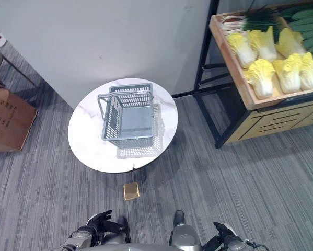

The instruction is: Get the vegetables into the basket

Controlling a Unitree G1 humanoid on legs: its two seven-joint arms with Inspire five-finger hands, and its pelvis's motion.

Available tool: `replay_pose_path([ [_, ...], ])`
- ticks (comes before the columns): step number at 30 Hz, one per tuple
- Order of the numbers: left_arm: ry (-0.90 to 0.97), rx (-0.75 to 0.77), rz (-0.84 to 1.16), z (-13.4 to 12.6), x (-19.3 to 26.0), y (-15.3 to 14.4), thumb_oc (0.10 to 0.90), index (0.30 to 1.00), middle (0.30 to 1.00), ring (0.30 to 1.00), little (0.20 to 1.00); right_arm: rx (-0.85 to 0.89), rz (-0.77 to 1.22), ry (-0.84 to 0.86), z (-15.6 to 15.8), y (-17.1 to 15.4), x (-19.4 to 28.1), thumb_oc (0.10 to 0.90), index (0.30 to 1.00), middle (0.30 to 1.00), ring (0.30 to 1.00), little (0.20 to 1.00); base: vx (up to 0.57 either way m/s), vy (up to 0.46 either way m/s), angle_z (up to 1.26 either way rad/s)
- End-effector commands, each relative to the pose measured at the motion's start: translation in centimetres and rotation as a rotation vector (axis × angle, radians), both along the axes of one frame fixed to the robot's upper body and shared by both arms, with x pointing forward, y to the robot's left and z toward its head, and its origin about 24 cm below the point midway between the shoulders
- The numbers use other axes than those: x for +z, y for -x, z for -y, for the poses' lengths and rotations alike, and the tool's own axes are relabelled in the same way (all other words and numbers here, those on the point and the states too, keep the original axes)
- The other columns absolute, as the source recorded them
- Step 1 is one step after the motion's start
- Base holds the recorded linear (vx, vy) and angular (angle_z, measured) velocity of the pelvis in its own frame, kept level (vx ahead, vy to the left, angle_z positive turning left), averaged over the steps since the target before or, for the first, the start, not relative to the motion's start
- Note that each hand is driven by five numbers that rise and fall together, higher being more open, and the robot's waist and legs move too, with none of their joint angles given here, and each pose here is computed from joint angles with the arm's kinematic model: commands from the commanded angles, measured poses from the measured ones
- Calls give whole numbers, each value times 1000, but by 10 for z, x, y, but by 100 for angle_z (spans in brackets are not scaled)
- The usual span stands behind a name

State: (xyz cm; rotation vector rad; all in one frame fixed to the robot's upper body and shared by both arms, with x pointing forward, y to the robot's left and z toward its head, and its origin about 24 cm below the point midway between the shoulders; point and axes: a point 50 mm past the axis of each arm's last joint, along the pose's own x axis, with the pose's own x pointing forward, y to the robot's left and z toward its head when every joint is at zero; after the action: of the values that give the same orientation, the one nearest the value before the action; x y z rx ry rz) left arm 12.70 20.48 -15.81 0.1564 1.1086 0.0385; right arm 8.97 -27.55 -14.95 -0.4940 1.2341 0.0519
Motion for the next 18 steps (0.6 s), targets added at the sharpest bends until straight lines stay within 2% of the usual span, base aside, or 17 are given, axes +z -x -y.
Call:
replay_pose_path([
  [1, -56, -22, -61, -8, -5, 24, 900, 1000, 1000, 1000, 1000, -22, -2, 12, 5, 4, 1, 900, 1000, 1000, 1000, 1000, 199, 324, -75],
  [5, -102, -79, -77, -18, -4, 24, 900, 1000, 1000, 1000, 1000, 9, -37, -27, -11, 10, -6, 900, 1000, 1000, 1000, 1000, 163, 403, -28],
  [10, -116, -65, -69, -27, -1, 20, 900, 1000, 1000, 1000, 1000, 59, -25, -55, -25, 3, -8, 900, 1000, 1000, 1000, 1000, 68, 280, -27],
  [18, -129, -56, -84, -32, -1, 25, 900, 1000, 1000, 1000, 1000, 94, -34, -64, -31, 3, -10, 900, 1000, 1000, 1000, 1000, 92, 31, 10],
])
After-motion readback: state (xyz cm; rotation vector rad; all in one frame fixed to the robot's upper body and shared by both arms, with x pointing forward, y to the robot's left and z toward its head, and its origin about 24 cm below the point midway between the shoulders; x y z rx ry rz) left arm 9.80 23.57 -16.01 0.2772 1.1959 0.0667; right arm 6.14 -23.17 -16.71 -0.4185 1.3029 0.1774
